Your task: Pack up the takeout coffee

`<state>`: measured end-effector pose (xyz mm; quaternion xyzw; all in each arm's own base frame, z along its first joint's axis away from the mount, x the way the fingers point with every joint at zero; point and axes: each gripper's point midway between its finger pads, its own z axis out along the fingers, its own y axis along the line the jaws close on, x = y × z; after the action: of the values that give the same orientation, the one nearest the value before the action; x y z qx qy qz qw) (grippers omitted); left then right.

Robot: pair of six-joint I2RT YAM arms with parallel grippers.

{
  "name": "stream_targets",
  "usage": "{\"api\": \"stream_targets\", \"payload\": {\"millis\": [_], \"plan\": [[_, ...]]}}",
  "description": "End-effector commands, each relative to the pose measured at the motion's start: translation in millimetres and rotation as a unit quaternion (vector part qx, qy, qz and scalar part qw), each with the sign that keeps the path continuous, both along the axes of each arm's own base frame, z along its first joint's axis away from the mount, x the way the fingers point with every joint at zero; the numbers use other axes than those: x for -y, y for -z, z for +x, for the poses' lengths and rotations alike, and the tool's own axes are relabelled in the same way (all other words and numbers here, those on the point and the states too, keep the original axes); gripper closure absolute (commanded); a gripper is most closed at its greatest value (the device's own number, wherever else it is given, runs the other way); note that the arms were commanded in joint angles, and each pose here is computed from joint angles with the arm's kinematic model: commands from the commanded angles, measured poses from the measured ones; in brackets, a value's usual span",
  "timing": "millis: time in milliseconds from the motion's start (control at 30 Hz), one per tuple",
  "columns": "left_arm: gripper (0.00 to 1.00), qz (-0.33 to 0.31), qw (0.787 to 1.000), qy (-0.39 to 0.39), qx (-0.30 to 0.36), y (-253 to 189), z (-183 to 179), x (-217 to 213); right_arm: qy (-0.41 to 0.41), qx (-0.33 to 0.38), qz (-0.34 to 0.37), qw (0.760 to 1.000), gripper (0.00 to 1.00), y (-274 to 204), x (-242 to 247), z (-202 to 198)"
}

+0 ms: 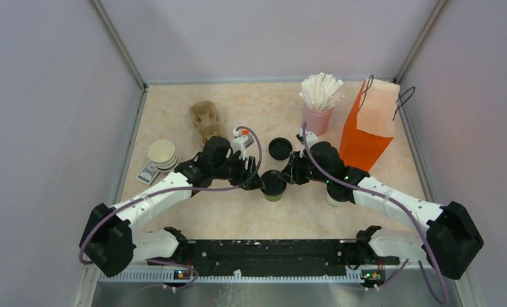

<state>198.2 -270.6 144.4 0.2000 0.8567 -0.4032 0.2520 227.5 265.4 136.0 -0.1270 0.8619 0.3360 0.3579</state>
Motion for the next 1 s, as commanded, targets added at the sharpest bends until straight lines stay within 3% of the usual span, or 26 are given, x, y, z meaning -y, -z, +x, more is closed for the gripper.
{"api": "stream_targets", "payload": {"millis": [0, 300, 500, 800, 967], "plan": [[0.42, -0.026, 0.999, 0.013, 0.015, -4.4, 3.4, 8.0, 0.010, 0.009, 0.006, 1.000, 0.73, -1.8, 3.5, -0.6], [0.59, -0.011, 1.000, 0.015, 0.016, 2.9, 13.1, 11.8, 0.007, 0.026, 0.018, 0.999, 0.73, -14.4, 4.2, -1.8], [0.65, -0.014, 1.000, 0.018, 0.019, -1.2, 14.5, 13.5, 0.005, 0.032, 0.024, 0.999, 0.69, -22.6, 4.0, -2.4], [0.66, -0.035, 0.999, 0.022, 0.023, -15.0, 16.0, 20.1, 0.005, 0.040, 0.024, 0.999, 0.72, -29.9, 5.0, -1.6], [0.65, -0.040, 0.999, 0.024, 0.021, -16.2, 16.7, 22.5, 0.007, 0.039, 0.017, 0.999, 0.69, -28.4, 6.7, -1.2]]}}
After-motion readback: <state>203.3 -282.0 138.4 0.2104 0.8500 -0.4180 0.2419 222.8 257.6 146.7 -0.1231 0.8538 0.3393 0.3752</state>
